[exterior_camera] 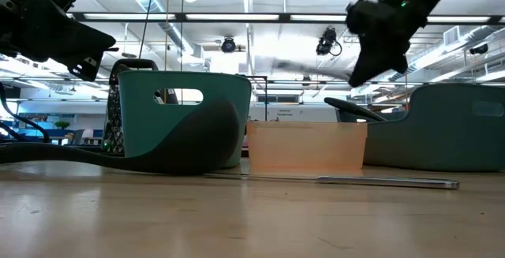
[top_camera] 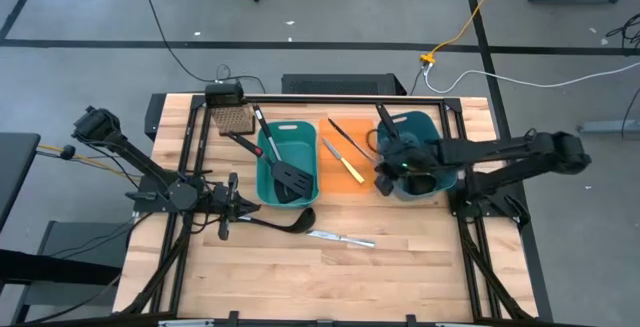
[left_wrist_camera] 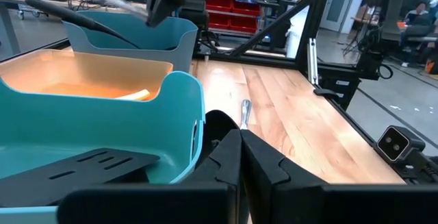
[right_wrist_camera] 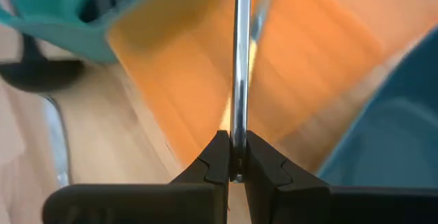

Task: Pick & Place Kitchen Items
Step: Put the silver knife into the orange bin

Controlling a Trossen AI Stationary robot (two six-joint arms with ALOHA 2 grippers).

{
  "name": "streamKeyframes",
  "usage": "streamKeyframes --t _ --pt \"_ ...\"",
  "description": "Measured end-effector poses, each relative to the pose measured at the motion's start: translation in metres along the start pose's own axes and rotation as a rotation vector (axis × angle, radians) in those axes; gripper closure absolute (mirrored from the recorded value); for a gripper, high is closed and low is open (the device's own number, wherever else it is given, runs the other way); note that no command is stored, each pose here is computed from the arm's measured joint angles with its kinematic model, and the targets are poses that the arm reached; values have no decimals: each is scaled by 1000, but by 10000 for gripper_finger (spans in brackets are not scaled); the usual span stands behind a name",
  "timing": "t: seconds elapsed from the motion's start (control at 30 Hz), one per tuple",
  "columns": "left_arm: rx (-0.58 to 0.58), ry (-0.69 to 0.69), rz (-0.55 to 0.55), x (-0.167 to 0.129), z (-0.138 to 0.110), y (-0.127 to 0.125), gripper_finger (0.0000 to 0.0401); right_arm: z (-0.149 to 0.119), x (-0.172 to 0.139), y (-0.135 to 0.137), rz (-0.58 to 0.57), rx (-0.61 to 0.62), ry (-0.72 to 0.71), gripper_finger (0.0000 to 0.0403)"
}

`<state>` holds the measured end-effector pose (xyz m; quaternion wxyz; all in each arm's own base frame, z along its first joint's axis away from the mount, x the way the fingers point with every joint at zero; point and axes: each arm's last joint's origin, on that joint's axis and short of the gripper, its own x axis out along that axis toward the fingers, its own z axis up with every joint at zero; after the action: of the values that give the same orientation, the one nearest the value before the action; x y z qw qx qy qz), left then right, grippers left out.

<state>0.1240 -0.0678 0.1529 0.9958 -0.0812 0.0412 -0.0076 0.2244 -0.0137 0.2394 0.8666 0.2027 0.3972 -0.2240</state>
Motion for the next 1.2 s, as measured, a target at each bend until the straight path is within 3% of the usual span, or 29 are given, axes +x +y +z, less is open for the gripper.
streamKeyframes --t 0.47,0.87,1.2 --pt "2 1 0 0 0 0 385 44 50 1 -2 156 315 375" --pt "2 0 -1 0 0 0 385 45 95 -20 -56 284 436 375" --pt "6 2 0 0 0 0 385 46 110 -22 -65 317 418 373"
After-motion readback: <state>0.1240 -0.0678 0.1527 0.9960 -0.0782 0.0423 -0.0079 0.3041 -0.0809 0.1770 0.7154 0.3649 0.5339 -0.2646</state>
